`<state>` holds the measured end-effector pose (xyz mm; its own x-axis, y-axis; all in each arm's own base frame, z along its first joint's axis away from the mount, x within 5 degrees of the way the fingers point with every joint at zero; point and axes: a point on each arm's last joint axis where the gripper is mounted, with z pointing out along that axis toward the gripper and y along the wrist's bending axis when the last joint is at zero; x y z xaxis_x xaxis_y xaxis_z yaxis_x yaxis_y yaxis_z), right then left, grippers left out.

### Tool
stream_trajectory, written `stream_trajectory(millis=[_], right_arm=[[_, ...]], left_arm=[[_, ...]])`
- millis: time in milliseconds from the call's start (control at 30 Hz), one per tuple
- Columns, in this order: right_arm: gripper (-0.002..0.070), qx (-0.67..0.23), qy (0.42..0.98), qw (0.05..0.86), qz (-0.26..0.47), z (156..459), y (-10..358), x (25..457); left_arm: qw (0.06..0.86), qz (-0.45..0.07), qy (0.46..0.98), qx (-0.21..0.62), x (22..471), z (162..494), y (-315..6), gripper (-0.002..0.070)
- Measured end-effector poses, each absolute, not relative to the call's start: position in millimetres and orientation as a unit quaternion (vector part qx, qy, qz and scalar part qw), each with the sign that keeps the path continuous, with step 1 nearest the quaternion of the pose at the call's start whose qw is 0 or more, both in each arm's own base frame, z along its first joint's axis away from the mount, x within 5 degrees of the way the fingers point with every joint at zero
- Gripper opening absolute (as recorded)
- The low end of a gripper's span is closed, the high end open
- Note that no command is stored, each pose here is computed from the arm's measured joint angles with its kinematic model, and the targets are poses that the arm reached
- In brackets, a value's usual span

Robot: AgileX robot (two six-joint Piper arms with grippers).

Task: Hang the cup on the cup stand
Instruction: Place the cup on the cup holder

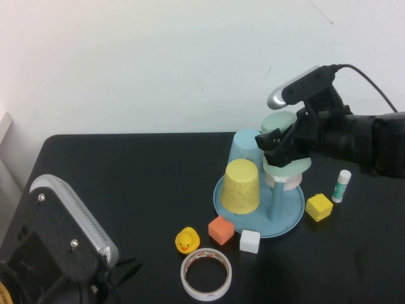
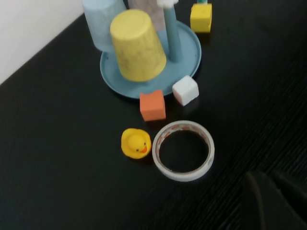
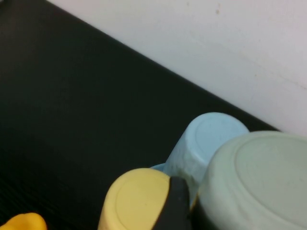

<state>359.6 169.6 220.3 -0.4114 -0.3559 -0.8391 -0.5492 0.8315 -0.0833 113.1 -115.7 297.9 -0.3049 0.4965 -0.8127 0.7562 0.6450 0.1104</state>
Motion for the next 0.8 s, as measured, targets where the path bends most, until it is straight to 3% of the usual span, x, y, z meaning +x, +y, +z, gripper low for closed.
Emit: stream_trajectory(millis=[367, 800], right_arm=[[0.0594, -0.271, 0.851, 0.439, 0.099, 191, 173, 370], [0.0594, -0.263, 0.858, 0.432, 0.085, 183, 172, 372]], left_arm=[[0.432, -0.135, 0.796, 0.402, 113, 296, -114, 0.0000], [0.435, -0.126, 0.793, 0.408, 114, 296, -113, 0.0000]])
